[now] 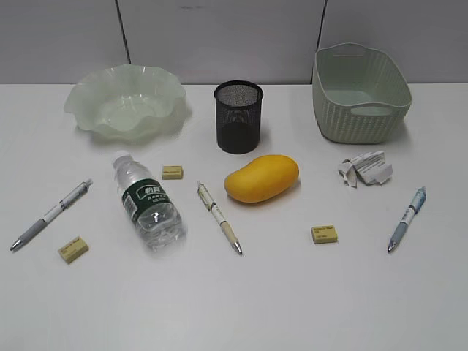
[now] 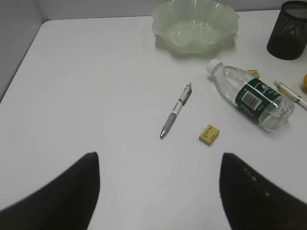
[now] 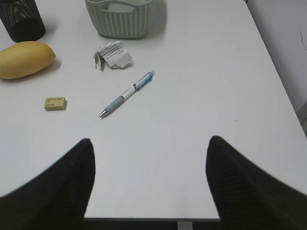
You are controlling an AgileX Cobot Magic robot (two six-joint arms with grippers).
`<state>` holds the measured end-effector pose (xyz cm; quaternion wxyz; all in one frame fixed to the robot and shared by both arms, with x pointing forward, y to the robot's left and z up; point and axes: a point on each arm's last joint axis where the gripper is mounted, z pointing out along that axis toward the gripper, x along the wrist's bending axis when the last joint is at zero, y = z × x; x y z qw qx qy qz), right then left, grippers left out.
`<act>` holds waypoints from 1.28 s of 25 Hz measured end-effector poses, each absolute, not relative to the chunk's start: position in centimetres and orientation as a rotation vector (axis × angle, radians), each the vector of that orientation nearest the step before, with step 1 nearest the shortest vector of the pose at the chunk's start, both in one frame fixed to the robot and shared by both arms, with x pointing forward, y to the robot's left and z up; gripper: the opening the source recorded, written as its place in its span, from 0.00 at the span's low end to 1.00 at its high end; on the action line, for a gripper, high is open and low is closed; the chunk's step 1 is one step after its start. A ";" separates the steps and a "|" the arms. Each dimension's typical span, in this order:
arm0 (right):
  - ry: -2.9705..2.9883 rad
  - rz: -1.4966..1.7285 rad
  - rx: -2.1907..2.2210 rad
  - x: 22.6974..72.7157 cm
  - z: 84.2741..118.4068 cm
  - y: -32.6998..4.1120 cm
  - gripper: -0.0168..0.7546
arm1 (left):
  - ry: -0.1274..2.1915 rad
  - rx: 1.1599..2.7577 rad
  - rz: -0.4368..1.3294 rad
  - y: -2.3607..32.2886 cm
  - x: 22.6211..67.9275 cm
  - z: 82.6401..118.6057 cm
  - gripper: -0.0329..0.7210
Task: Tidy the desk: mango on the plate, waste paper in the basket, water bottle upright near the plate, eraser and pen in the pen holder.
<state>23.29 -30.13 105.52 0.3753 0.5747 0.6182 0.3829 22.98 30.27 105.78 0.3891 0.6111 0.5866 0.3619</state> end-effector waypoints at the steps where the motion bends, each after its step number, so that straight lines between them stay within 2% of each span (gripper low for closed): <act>1: 1.582 0.980 1.471 23.3 105.5 -30.1 0.76 | 1.491 1.553 0.919 30.3 23.0 105.8 0.82; 11: 1.582 0.980 1.471 23.3 105.5 -30.1 0.76 | 1.458 1.518 0.919 29.9 26.2 109.6 0.82; 22: 1.582 0.980 1.471 23.3 105.5 -30.1 0.76 | 1.532 1.573 0.791 28.9 35.3 112.5 0.81; 32: 1.582 0.980 1.471 23.3 105.5 -30.1 0.76 | 1.450 1.789 0.653 25.6 43.4 112.4 0.81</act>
